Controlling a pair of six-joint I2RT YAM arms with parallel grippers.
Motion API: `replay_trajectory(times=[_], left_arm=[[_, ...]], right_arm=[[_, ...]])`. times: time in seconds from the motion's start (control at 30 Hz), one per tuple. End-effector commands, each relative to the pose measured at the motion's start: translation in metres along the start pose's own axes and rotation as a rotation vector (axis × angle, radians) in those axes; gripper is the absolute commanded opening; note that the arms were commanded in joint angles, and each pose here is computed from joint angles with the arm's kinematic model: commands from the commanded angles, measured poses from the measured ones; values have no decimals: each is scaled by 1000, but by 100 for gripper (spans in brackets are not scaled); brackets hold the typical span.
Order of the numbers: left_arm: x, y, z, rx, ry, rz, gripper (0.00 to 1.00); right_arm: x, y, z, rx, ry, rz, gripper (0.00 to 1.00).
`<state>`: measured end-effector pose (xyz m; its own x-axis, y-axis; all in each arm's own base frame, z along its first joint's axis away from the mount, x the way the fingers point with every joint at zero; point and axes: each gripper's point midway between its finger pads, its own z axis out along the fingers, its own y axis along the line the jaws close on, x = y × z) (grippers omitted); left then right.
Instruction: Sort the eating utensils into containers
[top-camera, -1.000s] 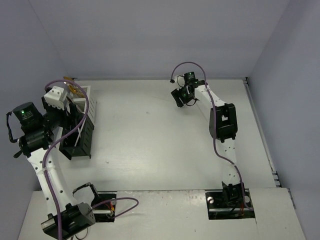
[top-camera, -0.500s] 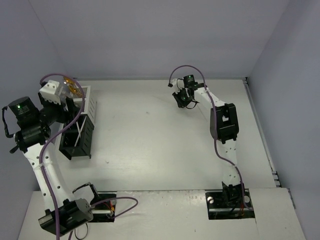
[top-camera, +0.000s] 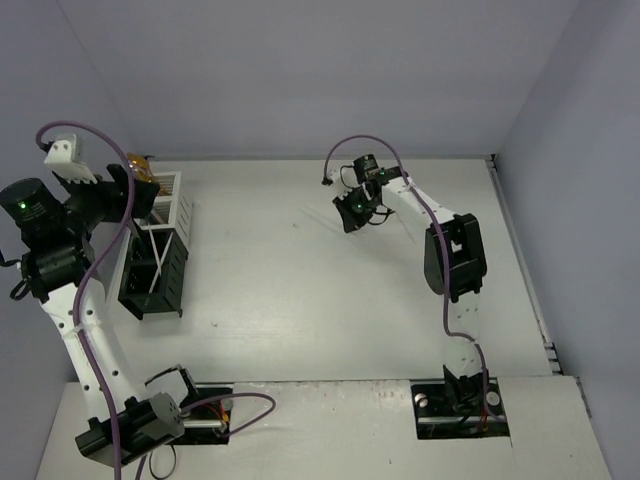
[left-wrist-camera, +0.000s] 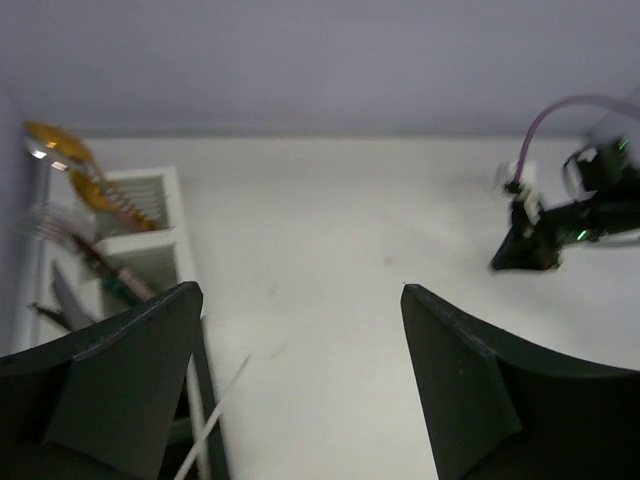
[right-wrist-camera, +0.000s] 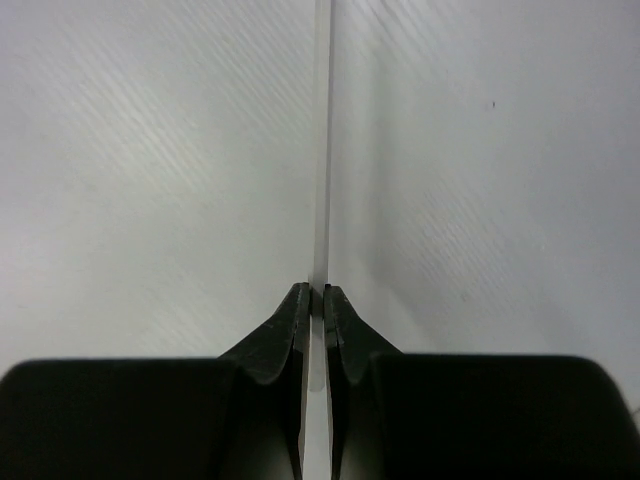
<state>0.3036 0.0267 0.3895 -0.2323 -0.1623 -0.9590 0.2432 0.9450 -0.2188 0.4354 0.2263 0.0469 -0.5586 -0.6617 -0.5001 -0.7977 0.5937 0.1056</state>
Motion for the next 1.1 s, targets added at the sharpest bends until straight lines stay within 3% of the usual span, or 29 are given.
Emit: replay_trajectory(times=[0.0,0.3,0.47,1.07], left_arm=[[-54,-34,5,154,-199,-225,79],[39,-111,58,338,-22,-410,81],[68,-152,82,405,65,-444,83],[80,-138,117,325,78,-549,83]], right_arm=[[-97,44,-99,-55,-305,-4,0],[-151,123,-138,-212,-441,-56,0],[-166,168,-154,-293,-480,-106,0],[-166,234,-175,-376,-505,-188,0]])
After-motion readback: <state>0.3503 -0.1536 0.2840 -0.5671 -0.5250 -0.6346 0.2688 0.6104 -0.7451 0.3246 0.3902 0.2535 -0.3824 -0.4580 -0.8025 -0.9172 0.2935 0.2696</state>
